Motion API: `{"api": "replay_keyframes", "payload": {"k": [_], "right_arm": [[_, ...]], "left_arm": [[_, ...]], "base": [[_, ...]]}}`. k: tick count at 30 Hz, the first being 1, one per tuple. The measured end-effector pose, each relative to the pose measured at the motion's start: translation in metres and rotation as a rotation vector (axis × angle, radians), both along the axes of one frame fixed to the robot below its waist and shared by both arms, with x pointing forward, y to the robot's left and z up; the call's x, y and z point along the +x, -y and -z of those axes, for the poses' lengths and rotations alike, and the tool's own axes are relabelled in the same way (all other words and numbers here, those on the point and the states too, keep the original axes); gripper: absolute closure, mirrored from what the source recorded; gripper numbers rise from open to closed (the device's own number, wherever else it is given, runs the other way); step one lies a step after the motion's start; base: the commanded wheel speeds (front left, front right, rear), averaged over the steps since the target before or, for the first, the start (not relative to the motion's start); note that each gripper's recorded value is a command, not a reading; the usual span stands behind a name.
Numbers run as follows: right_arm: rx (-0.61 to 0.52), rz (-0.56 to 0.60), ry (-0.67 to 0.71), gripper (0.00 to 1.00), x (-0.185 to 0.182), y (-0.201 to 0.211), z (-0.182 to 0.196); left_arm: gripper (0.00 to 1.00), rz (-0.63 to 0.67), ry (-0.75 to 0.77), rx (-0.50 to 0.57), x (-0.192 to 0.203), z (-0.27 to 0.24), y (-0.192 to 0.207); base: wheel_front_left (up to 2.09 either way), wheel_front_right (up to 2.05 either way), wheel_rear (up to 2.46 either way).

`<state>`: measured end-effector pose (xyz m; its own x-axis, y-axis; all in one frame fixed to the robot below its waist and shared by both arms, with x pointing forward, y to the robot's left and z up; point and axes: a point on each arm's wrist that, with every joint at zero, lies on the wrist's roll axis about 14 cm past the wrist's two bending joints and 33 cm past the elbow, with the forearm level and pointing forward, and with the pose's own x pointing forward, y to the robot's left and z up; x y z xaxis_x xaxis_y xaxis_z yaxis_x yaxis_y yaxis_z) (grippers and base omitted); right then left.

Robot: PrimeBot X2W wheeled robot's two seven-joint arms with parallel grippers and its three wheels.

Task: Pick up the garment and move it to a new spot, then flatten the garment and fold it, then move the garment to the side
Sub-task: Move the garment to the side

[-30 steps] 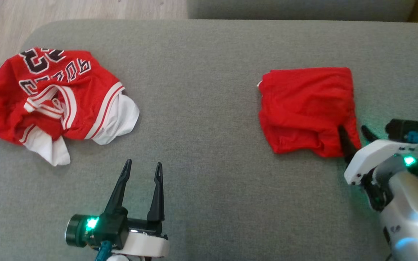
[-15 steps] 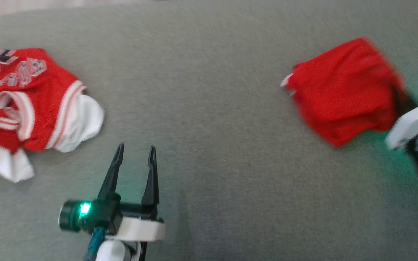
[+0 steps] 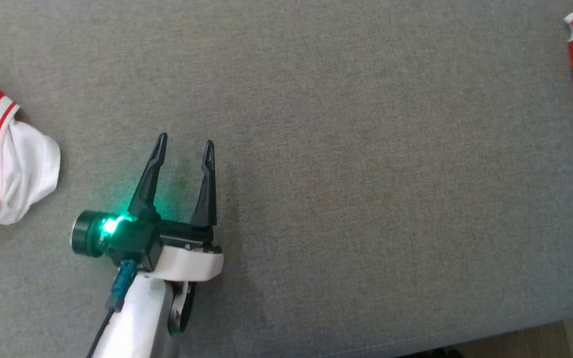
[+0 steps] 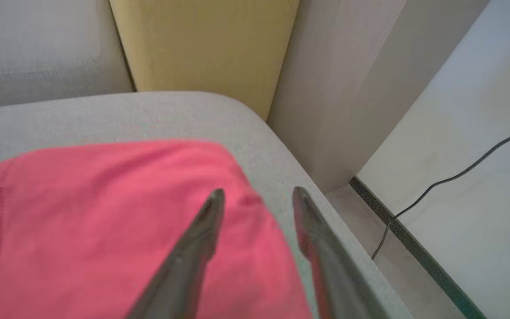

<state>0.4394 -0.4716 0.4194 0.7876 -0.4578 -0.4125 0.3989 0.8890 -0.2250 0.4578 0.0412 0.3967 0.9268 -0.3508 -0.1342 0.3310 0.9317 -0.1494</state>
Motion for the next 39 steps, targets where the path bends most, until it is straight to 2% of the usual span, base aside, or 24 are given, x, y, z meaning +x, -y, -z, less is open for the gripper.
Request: {"api": "replay_keyframes", "payload": {"k": [3,6,10,12,13,14,18,20,22,28,33,39], "right_arm": [[-0.079,-0.063,0.056,0.0,0.011,-0.004,-0.017],[-0.104,-0.127,0.111,0.0,0.023,-0.023,-0.032],[-0.035,-0.288,0.185,0.0,0.036,-0.1,-0.031],[0.019,-0.382,0.199,0.0,0.027,-0.148,-0.022],[0.019,-0.382,0.199,0.0,0.027,-0.148,-0.022],[0.072,-0.447,0.199,0.0,0.008,-0.186,-0.012],[0.142,-0.517,0.21,0.0,-0.025,-0.229,-0.005],[0.206,-0.566,0.272,0.0,-0.046,-0.267,-0.015],[0.221,-0.603,0.335,0.0,-0.051,-0.288,-0.032],[0.201,-0.628,0.492,0.0,-0.079,-0.316,-0.072],[0.21,-0.616,0.482,0.0,-0.119,-0.322,-0.062],[0.221,-0.581,0.481,0.0,-0.13,-0.316,-0.058]], "left_arm": [[0.0,0.009,0.01,-0.003,0.0,-0.004,0.002],[0.0,0.008,0.018,0.003,-0.006,-0.012,0.001],[0.0,-0.013,0.022,0.011,-0.027,-0.025,-0.006],[0.0,-0.035,0.003,0.014,-0.044,-0.027,-0.013],[0.0,-0.035,0.003,0.014,-0.044,-0.027,-0.013],[0.0,-0.057,-0.006,0.016,-0.061,-0.03,-0.02],[0.0,-0.085,0.008,0.019,-0.082,-0.041,-0.028],[0.0,-0.113,0.049,0.031,-0.097,-0.055,-0.038],[0.0,-0.135,0.077,0.045,-0.104,-0.063,-0.046],[0.0,-0.241,0.152,0.063,-0.118,-0.086,-0.078],[0.0,-0.294,0.148,0.068,-0.138,-0.082,-0.092],[0.0,-0.305,0.146,0.065,-0.144,-0.08,-0.093]], "base": [[0.0,0.0,0.0],[0.0,0.0,0.0],[0.0,0.0,0.0],[0.0,0.0,0.0],[0.0,0.0,0.0],[0.0,0.0,0.0],[0.0,0.0,0.0],[0.0,0.0,0.0],[0.0,0.0,0.0],[0.0,0.0,0.0],[0.0,0.0,0.0],[0.0,0.0,0.0]]}}
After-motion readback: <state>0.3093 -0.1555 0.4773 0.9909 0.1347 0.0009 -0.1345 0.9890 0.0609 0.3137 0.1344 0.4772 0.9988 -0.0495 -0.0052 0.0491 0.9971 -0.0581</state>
